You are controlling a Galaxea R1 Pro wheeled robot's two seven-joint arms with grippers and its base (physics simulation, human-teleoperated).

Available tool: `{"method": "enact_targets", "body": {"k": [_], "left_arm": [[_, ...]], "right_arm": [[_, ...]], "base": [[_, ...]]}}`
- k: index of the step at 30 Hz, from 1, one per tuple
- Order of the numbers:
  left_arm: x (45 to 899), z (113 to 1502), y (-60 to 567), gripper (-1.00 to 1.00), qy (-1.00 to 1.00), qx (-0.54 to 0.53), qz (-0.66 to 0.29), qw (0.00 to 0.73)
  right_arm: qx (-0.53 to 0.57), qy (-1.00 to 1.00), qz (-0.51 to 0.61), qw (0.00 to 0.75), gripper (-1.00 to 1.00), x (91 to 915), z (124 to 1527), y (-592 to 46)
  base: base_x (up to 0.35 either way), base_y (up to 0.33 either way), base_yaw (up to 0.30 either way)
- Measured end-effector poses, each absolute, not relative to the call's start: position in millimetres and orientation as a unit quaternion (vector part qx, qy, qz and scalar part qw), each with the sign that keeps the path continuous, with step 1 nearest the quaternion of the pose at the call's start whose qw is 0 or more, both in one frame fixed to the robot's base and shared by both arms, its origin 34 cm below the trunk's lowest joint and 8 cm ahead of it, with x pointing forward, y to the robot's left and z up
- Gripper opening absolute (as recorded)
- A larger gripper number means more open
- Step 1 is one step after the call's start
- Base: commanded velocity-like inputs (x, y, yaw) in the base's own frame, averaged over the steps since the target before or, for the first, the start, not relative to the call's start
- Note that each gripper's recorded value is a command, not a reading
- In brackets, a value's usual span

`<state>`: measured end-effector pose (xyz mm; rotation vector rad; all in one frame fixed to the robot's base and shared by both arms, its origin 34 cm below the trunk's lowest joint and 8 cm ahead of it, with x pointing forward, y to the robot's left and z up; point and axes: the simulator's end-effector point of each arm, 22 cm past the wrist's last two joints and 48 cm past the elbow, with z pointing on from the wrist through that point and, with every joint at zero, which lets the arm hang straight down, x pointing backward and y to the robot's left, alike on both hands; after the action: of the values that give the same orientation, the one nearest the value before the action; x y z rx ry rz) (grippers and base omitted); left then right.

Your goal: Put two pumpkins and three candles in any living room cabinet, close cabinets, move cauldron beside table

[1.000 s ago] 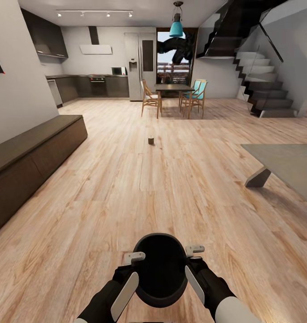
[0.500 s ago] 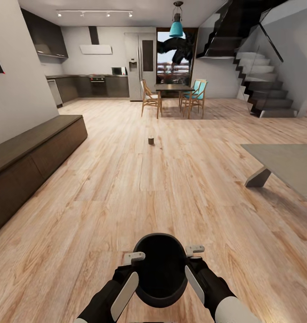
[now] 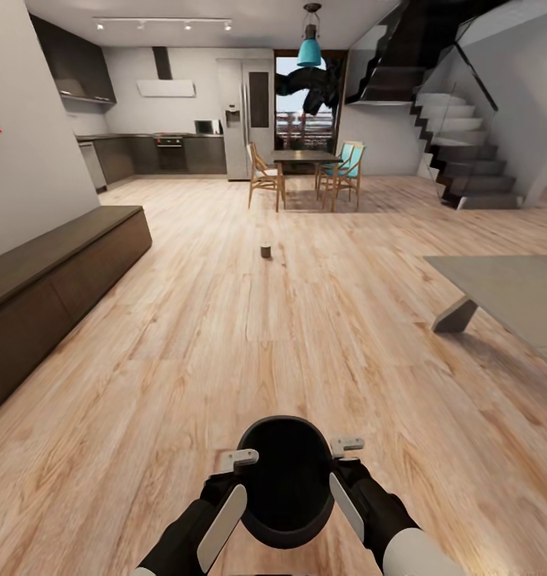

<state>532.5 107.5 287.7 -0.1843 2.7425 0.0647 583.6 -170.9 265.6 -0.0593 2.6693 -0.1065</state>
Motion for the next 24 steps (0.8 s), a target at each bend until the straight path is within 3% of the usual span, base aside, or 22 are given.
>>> {"method": "enact_targets", "body": {"k": [24], "left_arm": [[533.6,290.0,107.5,-1.0,0.978,-0.068,0.022,0.197]], "right_arm": [[-0.022,0.971,-0.039,0.235,-1.0,584.9,268.5,-170.8]], "base": [[0.015,0.0,-0.25]]}}
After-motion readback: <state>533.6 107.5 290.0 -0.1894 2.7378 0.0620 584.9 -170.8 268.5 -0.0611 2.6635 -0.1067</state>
